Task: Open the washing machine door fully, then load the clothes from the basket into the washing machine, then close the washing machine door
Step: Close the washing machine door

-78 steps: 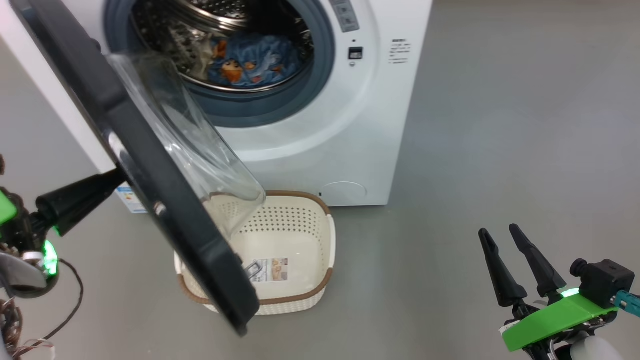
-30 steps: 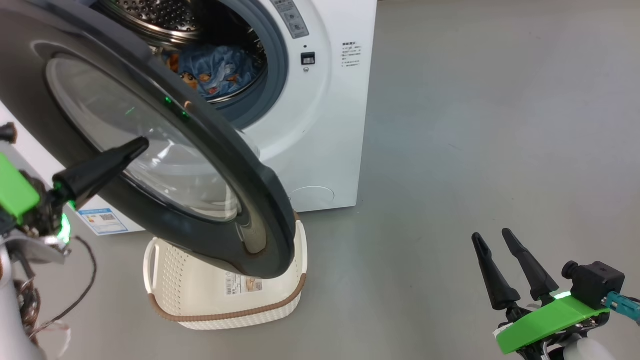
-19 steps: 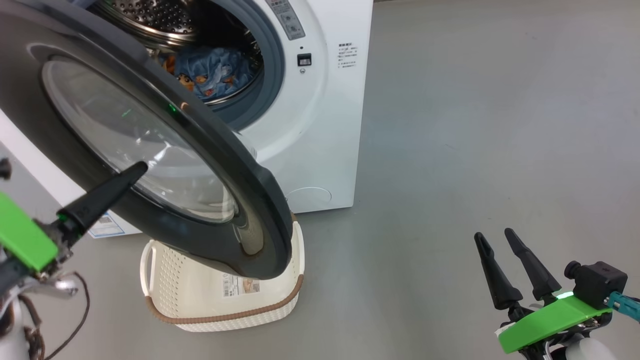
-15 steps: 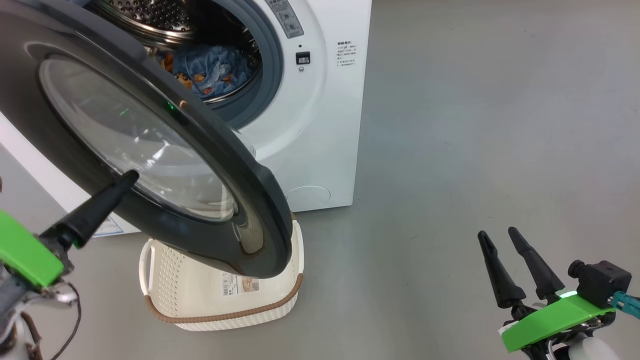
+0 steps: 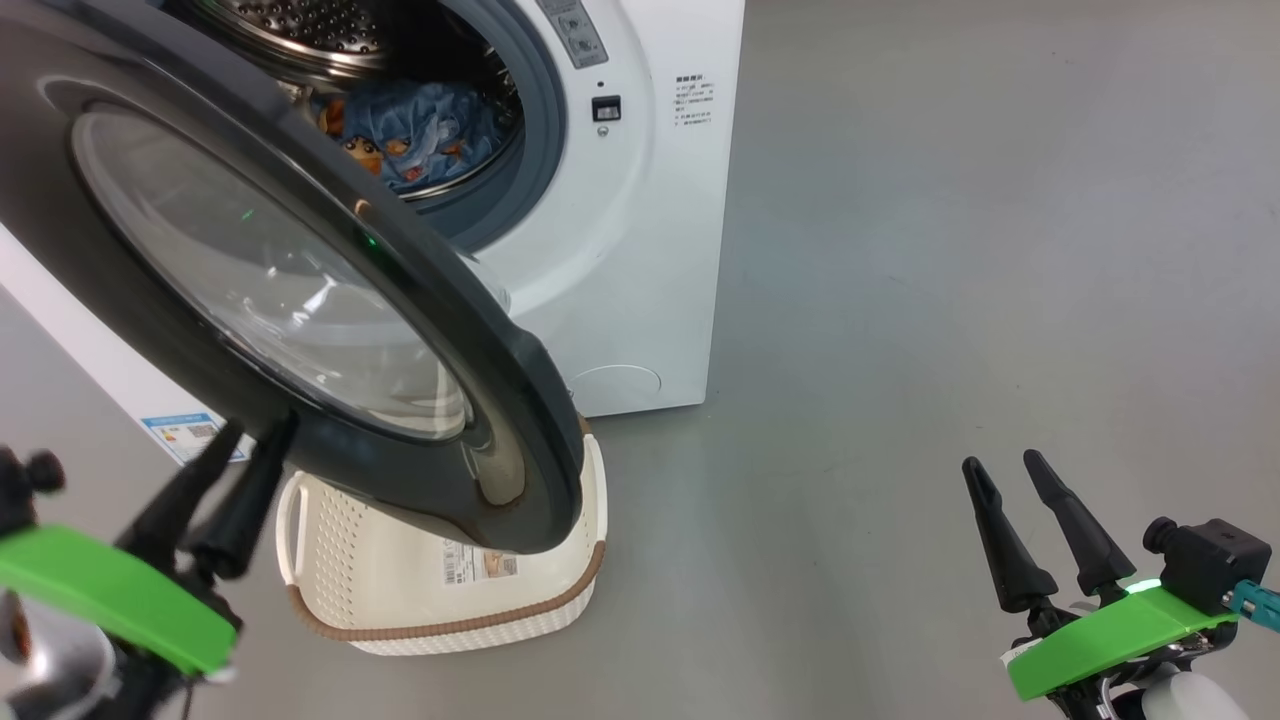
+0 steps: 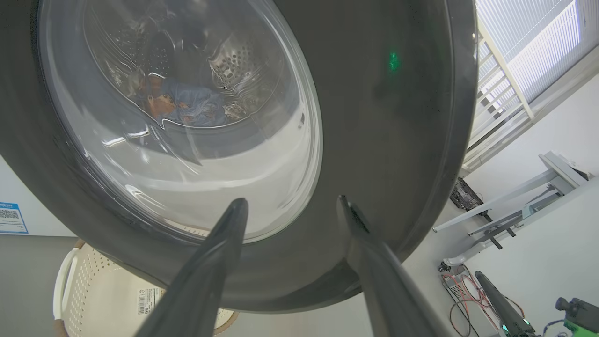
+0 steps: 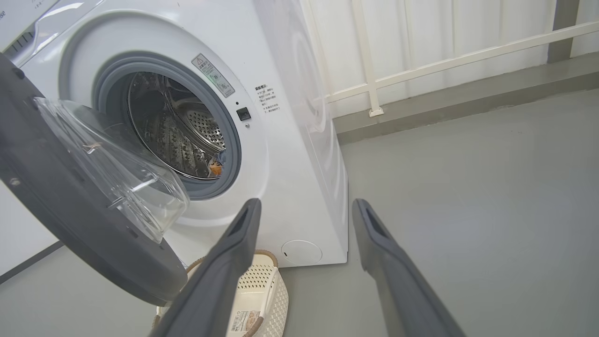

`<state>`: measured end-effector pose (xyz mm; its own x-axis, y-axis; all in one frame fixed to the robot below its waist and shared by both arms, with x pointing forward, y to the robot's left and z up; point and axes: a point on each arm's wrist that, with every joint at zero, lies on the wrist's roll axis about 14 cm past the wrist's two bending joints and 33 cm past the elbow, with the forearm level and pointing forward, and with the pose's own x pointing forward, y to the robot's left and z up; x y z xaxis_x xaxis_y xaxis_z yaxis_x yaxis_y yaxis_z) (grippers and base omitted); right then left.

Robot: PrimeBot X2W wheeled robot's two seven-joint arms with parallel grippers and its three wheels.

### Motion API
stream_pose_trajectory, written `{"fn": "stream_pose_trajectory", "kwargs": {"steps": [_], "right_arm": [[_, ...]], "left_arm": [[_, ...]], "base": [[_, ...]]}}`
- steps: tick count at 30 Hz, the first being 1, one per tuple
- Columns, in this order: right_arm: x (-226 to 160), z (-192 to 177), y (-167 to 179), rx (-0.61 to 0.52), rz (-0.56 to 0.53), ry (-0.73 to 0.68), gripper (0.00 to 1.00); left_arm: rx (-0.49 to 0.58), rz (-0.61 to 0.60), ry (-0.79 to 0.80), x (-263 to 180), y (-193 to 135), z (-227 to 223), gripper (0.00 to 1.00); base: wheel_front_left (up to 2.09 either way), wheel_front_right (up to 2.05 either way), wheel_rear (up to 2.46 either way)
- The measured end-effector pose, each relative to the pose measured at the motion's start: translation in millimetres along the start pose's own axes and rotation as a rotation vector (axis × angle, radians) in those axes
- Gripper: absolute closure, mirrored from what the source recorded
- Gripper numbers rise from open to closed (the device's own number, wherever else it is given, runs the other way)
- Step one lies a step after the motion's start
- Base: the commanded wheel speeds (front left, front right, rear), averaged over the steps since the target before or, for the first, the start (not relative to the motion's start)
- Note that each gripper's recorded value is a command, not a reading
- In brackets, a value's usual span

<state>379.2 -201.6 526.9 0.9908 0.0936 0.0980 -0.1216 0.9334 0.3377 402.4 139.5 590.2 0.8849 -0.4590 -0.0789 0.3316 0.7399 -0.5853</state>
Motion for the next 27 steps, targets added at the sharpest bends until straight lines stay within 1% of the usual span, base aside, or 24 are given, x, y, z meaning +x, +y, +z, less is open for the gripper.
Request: {"fn": "stream_pose_trajectory", "kwargs": {"steps": [4, 11, 13, 18, 20, 23, 27], "right_arm": [[0.7, -0.7, -0.8, 0.0, -0.002, 0.002, 0.0], [1.3, -0.2, -0.9, -0.005, 0.002, 0.003, 0.0], [0.8, 0.7, -1.2, -0.006, 0.001, 0.001, 0.0], [0.5, 1.3, -2.3, -0.012, 0.001, 0.002, 0.0], [0.7, 1.3, -3.1, -0.015, 0.001, 0.003, 0.0], [1.3, 0.3, -3.9, -0.017, 0.001, 0.007, 0.0], [1.3, -1.4, -5.3, -0.016, -0.003, 0.012, 0.0]], "left_arm": [[0.047, 0.012, -0.062, -3.8, 2.0, -11.7, 0.0], [0.118, 0.092, -0.245, -10.6, 22.7, -9.8, 0.0], [0.106, 0.106, -0.275, -11.6, 24.8, -17.9, 0.0], [0.184, 0.132, -0.256, -11.8, 31.1, -43.4, 0.0], [0.24, 0.14, -0.26, -12.0, 33.6, -48.8, 0.0], [0.211, 0.163, -0.281, -10.6, 37.1, -58.3, 0.0], [0.25, 0.2, -0.267, -5.7, 44.1, -68.6, 0.0]], "base": [[0.0, 0.0, 0.0], [0.0, 0.0, 0.0], [0.0, 0.0, 0.0], [0.0, 0.0, 0.0], [0.0, 0.0, 0.0], [0.0, 0.0, 0.0], [0.0, 0.0, 0.0]]}}
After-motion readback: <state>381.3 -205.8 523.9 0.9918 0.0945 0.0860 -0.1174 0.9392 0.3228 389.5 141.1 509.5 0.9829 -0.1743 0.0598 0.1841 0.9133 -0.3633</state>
